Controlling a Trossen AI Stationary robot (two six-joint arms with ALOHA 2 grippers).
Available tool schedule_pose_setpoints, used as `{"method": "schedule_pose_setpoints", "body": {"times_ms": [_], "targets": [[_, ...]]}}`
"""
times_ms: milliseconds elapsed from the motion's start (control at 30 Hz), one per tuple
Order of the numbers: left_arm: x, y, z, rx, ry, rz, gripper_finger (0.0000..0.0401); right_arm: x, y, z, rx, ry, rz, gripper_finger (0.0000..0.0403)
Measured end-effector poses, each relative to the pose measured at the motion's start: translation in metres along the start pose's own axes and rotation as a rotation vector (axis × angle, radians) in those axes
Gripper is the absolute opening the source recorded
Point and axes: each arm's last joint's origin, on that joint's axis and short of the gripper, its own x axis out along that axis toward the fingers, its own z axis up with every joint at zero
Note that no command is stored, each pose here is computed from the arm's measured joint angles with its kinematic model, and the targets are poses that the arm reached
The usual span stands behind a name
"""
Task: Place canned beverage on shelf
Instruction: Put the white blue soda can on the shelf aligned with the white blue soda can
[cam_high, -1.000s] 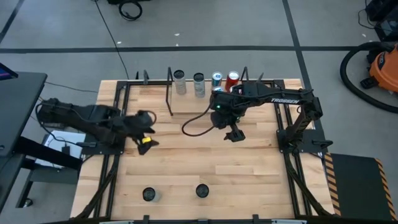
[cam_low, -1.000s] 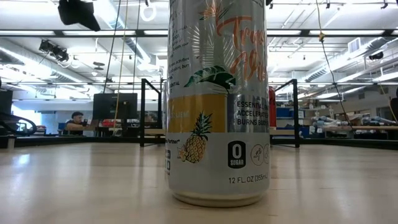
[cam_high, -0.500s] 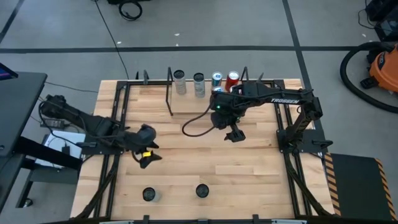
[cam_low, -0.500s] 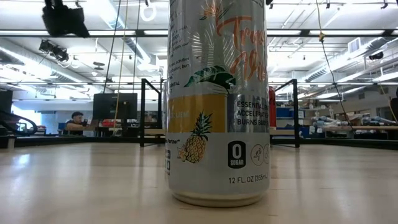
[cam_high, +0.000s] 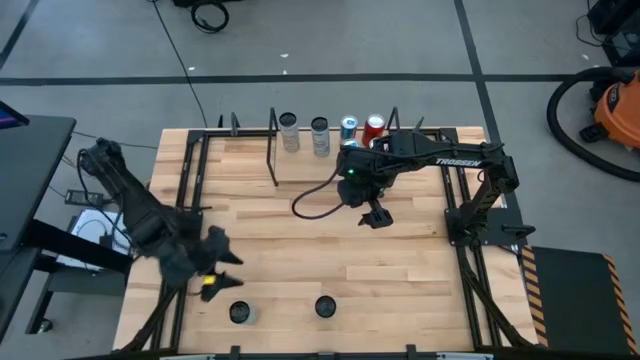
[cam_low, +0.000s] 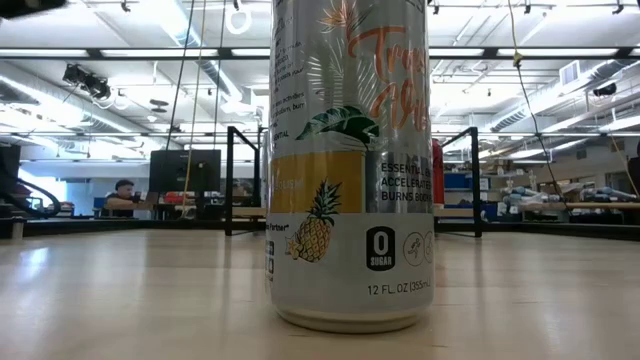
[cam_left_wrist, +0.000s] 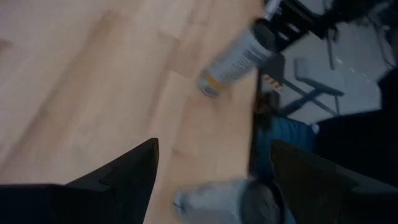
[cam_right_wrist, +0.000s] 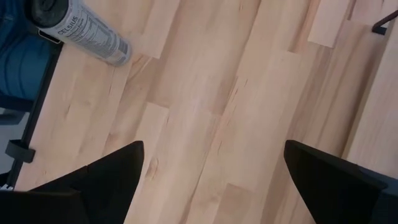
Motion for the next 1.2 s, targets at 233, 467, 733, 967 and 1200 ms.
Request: {"method": "schedule_pose_setpoints", "body": {"times_ms": [233,467,733,967,1200], "targets": [[-0.003,-0.013,-0.030,0.082,0.087,-0.034,0.0307,0.000,-0.001,0.004,0.067,-0.043,-0.012,0.0396],[0.009,-0.022,-0.059,0.087,0.168,0.013,0.0307,0.000,-0.002,0.006,0.089,-0.062,-0.016,0.0396],[0.025,-0.032,-0.089,0.030,0.215,0.052,0.0307,0.000,-0.003,0.010,0.079,-0.102,-0.026,0.0396],[0.040,-0.043,-0.100,0.007,0.133,0.025,0.0307,0.000,-0.003,0.010,0.077,-0.102,-0.026,0.0396],[0.055,-0.045,-0.111,-0.037,0.109,0.056,0.0307,0.000,-0.003,0.010,0.074,-0.103,-0.027,0.0396]]}}
